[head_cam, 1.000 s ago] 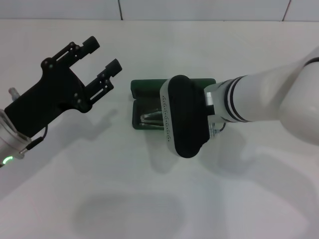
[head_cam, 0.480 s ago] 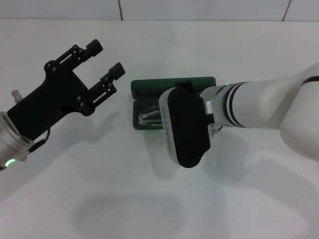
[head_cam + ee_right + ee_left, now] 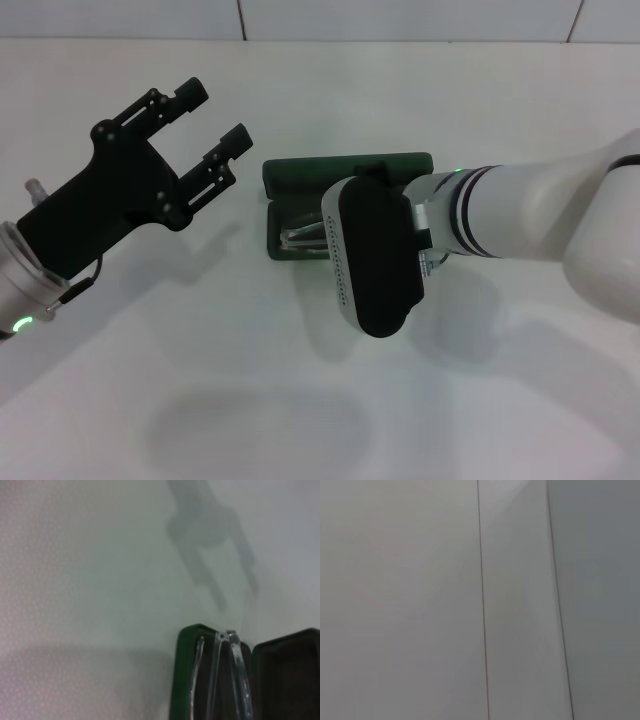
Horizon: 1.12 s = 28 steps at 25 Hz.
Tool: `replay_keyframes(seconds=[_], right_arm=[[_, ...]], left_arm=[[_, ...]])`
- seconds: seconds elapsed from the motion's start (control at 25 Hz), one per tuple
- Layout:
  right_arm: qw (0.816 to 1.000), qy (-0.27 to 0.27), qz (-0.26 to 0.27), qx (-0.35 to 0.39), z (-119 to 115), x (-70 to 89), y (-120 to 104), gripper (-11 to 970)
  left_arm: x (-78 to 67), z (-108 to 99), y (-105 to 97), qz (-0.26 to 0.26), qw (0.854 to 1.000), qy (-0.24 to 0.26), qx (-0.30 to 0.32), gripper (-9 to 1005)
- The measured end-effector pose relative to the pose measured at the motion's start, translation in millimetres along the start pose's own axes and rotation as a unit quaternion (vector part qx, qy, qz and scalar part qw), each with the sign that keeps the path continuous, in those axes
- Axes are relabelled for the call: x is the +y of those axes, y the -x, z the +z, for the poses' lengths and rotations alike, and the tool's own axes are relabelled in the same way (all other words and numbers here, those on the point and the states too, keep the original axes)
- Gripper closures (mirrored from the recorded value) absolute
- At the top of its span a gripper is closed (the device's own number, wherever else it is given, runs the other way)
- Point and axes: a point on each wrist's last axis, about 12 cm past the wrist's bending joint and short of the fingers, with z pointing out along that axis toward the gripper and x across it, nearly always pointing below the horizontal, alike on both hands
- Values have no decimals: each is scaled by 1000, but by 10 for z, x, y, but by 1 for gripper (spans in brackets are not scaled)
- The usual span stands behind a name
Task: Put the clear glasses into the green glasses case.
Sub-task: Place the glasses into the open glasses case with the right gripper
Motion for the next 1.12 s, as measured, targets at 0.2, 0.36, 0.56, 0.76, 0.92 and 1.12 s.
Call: replay_keyframes(seconds=[0.2, 0.36, 0.56, 0.76, 0.92, 1.12], right_arm=[[1000, 0, 2, 1, 9, 14, -19, 823], [1000, -4, 6, -3, 6, 11, -23, 822], [1000, -9, 6, -9, -2, 8, -1, 820], [1000, -17, 13, -19, -37, 2, 18, 762], [1000, -15, 9, -22, -63, -1, 55, 691], [999, -8, 19, -33, -112, -11, 123, 638]], left_arm=[[4, 10, 2, 1, 1000, -1, 0, 357], [-4, -1, -7, -1, 1000, 1, 1, 357], [-9, -9, -11, -2, 1000, 3, 2, 357], [-14, -27, -16, -3, 1000, 5, 3, 357], [-21, -50, -22, -4, 1000, 7, 4, 357], [-18, -71, -23, -4, 1000, 9, 6, 357]])
